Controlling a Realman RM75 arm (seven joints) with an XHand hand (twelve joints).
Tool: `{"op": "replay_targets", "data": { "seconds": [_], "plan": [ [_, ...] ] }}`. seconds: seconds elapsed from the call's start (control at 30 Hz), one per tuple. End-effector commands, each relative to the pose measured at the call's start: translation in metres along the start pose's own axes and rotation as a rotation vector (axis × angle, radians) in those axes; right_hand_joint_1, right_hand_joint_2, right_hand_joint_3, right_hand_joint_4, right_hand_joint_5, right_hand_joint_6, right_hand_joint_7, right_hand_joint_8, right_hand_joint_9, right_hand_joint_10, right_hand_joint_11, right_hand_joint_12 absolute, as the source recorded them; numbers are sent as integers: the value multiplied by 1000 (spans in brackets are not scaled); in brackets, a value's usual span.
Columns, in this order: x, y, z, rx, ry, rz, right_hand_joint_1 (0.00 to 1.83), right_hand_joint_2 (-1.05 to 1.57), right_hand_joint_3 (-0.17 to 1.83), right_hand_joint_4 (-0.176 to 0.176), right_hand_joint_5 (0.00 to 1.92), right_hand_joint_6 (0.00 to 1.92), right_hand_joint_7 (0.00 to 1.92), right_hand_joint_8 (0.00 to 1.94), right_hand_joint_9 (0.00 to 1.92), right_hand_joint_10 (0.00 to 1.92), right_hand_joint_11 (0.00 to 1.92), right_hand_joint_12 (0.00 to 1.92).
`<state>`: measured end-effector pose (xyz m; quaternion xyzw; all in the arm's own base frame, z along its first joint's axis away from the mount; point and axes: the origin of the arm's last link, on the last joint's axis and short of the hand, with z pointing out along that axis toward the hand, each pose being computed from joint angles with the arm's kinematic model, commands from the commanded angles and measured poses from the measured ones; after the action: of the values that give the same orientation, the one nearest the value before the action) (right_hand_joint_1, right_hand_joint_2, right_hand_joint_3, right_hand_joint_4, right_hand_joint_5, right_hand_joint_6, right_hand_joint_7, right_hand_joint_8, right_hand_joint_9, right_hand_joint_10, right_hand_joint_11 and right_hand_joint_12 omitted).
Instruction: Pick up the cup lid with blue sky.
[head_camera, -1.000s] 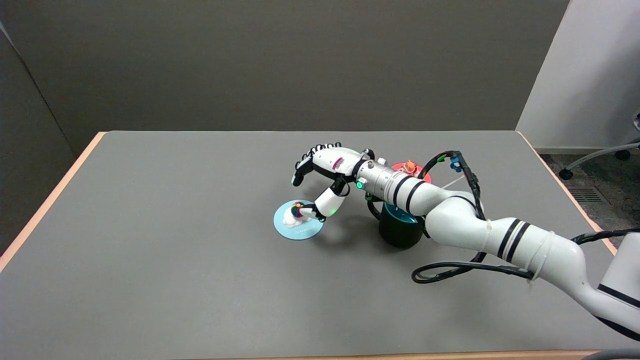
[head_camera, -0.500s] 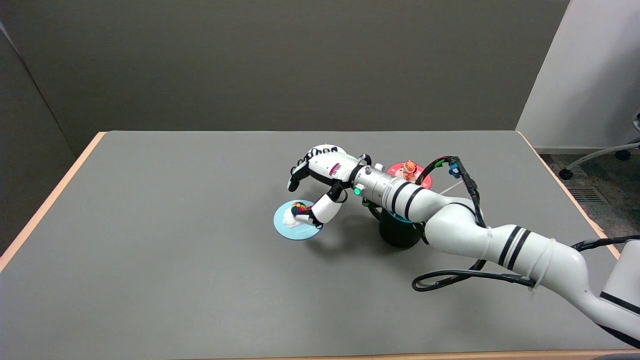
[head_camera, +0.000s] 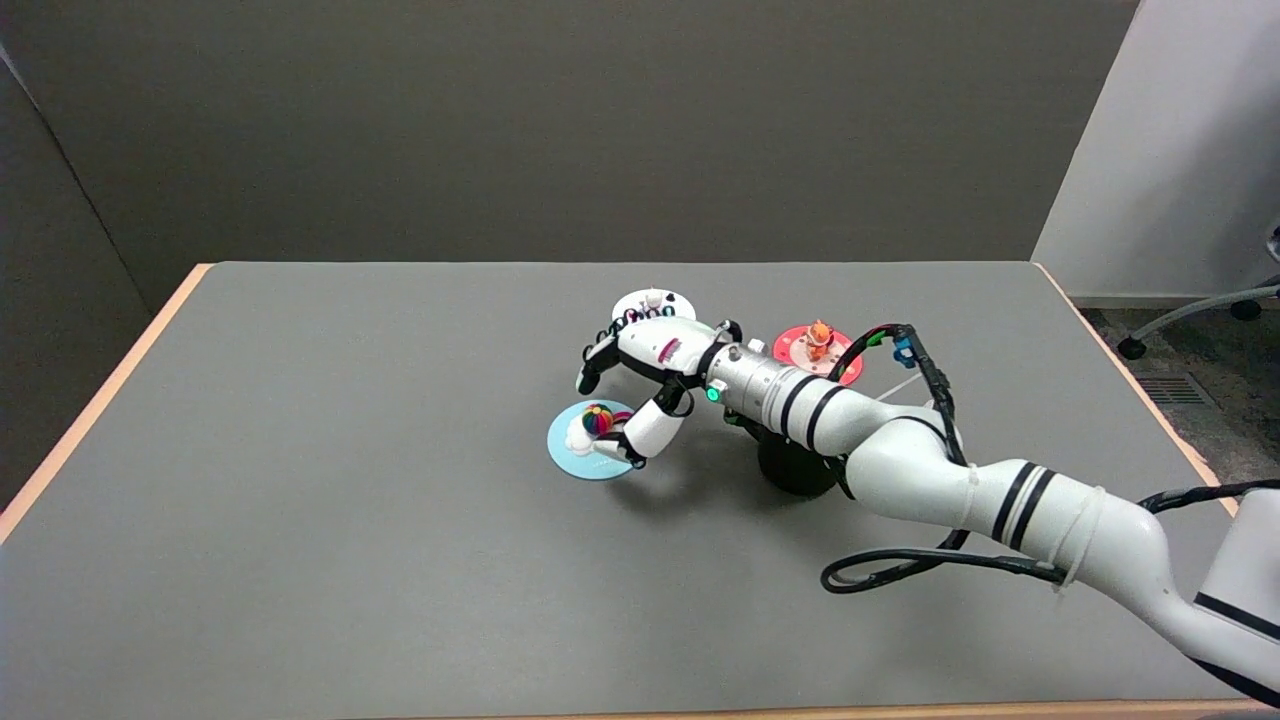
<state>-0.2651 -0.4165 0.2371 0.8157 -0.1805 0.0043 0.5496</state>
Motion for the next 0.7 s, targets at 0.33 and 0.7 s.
{"op": "replay_targets", "data": {
  "seconds": [0.33, 0.7],
  "plan": [
    [-10, -1, 4, -10, -5, 0, 806, 444, 916, -42, 727, 354, 603, 182, 457, 169, 247, 191],
    [-11, 1, 3, -13, 3, -2, 827, 565, 931, -37, 723, 386, 583, 361, 470, 173, 252, 195]
  ]
}}
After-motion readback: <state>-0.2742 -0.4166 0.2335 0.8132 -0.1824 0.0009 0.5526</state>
